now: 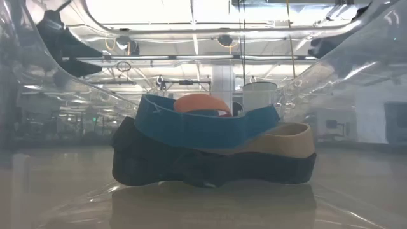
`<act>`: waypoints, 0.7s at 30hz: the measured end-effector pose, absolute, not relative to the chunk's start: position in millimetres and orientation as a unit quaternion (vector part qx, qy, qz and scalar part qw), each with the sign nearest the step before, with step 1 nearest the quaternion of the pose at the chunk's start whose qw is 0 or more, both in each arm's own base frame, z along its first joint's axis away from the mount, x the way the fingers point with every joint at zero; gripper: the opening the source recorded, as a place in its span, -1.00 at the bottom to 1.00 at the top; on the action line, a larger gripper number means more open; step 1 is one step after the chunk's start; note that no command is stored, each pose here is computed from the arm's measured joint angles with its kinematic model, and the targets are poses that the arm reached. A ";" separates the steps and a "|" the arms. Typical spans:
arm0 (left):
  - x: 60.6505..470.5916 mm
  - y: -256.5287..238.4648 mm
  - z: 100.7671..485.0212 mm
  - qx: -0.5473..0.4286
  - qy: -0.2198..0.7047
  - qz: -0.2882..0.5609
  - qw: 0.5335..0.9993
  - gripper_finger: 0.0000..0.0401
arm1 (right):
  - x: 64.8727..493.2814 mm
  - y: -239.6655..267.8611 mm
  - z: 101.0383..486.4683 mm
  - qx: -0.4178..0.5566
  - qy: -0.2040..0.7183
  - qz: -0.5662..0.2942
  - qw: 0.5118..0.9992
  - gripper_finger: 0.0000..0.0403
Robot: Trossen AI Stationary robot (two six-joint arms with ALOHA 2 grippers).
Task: Pick and place rubber bands into bin
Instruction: Return to Home Position
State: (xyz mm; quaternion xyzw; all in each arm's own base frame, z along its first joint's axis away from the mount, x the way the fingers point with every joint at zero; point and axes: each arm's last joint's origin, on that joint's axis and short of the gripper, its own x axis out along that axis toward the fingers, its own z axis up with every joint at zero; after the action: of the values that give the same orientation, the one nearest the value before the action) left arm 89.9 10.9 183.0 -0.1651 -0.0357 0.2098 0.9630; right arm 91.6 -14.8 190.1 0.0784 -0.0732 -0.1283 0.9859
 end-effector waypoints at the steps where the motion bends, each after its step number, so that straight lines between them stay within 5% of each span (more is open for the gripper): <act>1: 90.6 10.8 180.0 -0.165 -0.031 0.210 0.963 0.18 | 92.2 -14.9 188.3 0.078 -0.076 -0.128 0.986 -0.26; 9: 91.9 10.8 175.9 -0.163 -0.031 0.210 0.963 0.18 | 92.9 -14.9 188.9 0.079 -0.118 -0.124 0.982 -0.28; 21: 92.0 10.8 175.5 -0.097 -0.016 0.212 0.972 0.18 | 94.8 -15.0 177.7 0.086 -0.062 -0.127 0.986 -0.27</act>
State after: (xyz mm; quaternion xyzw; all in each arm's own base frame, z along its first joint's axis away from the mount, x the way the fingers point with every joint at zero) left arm 92.0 10.8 175.5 -0.0973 -0.0156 0.2119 0.9723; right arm 94.8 -15.0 177.7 0.0859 -0.0618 -0.1265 0.9863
